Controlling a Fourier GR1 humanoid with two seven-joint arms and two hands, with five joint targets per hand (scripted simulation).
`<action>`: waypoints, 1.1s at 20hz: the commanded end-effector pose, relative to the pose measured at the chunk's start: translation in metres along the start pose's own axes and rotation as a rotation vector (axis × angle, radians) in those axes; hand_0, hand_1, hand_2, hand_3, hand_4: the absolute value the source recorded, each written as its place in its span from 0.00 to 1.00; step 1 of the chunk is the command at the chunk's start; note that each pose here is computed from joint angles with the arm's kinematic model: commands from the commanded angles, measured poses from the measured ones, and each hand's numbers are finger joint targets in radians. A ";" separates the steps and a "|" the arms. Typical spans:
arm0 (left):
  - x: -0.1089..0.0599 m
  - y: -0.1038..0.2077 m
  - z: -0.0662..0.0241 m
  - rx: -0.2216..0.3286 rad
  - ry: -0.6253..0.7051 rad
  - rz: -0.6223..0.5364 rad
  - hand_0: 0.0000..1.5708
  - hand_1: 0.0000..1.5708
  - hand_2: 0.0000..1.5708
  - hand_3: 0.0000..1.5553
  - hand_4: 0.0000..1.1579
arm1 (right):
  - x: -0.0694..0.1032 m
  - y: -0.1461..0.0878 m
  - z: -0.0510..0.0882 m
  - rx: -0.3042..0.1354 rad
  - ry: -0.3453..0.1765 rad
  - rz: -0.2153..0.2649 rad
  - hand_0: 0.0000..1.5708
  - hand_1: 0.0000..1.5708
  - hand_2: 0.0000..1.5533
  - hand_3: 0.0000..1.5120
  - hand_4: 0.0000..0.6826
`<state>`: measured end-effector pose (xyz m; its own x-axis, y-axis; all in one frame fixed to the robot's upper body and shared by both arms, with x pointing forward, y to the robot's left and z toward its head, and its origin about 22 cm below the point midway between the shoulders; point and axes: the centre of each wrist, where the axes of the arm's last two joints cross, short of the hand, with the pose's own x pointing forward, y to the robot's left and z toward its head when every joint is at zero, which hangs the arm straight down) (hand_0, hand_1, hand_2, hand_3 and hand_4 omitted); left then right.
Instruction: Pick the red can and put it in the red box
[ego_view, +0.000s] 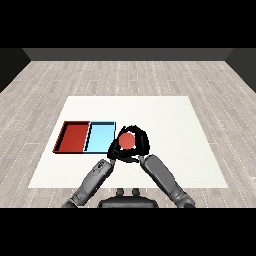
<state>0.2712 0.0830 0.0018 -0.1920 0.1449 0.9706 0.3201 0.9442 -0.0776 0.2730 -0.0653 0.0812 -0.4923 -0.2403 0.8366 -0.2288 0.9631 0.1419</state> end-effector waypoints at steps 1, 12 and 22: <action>-0.004 0.009 -0.0041 -0.008 -0.012 -0.002 0.00 0.00 0.00 0.00 0.00 | -0.002 0.007 -0.001 0.010 0.000 -0.020 0.97 0.97 0.94 0.94 0.97; -0.009 -0.001 -0.0115 0.200 0.032 0.052 0.92 0.92 0.94 0.92 0.96 | -0.008 -0.002 0.006 0.004 0.004 0.013 0.99 0.99 0.94 0.92 0.96; -0.009 -0.009 -0.0055 0.217 0.012 -0.018 1.00 1.00 0.99 0.95 0.97 | 0.014 0.006 -0.008 0.013 0.020 0.009 0.95 0.95 0.93 0.92 0.94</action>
<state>0.2834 0.0741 -0.0048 -0.1648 0.1234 0.9786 0.1100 0.9882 -0.1061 0.2731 -0.0583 0.0780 -0.4827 -0.2272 0.8458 -0.2335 0.9642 0.1257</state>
